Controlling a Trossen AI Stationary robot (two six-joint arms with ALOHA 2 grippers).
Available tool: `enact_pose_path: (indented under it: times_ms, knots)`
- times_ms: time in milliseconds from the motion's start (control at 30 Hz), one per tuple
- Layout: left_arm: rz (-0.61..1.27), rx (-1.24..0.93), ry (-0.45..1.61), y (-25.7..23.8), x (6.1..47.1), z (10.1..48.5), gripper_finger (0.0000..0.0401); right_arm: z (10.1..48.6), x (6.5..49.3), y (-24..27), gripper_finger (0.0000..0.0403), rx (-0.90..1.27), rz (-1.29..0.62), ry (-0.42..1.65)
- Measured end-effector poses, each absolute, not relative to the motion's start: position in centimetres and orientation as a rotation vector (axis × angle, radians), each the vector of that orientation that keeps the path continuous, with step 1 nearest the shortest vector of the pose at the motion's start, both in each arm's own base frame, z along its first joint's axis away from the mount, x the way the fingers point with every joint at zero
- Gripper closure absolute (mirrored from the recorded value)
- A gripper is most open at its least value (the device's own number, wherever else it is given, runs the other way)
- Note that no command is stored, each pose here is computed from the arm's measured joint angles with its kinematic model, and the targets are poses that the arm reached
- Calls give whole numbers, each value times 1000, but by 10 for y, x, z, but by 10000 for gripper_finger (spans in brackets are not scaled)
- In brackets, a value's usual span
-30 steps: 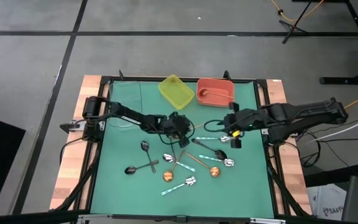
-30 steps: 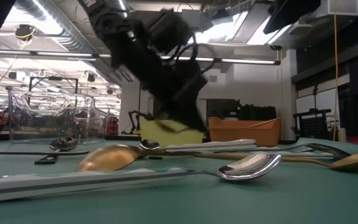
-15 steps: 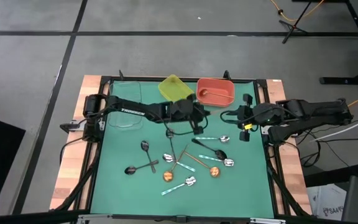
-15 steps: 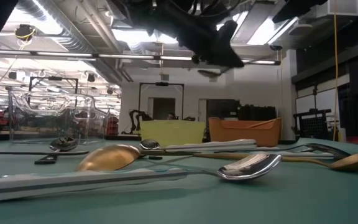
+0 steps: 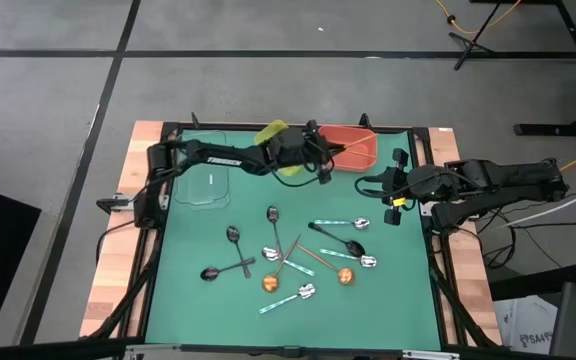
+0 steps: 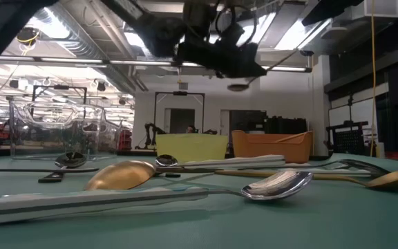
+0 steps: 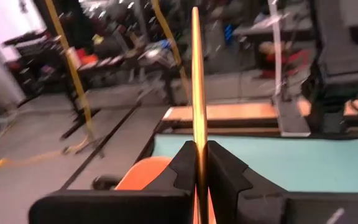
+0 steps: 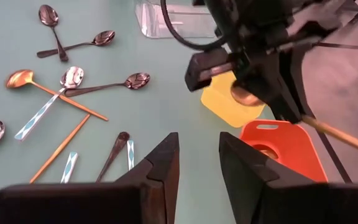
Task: Sort silverware by color (type)
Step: Put the gold spoon into the orange bin
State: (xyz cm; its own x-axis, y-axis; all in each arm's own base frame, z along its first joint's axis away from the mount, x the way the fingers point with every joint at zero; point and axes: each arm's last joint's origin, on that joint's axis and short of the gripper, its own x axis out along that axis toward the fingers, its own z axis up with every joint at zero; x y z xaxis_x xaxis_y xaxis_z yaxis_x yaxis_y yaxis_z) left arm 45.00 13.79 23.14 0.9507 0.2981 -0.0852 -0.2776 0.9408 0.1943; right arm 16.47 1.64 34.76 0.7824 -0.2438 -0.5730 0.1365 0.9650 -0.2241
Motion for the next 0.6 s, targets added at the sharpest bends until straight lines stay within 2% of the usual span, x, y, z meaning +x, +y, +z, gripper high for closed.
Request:
enact_pose_path:
  times_ms: [400,600]
  knots:
    - [258,195,25,191,450,179,383,347,165,16,299,-175,-206,641]
    - [272,168,30,197,448,173,383,347,165,16,299,-176,-209,642]
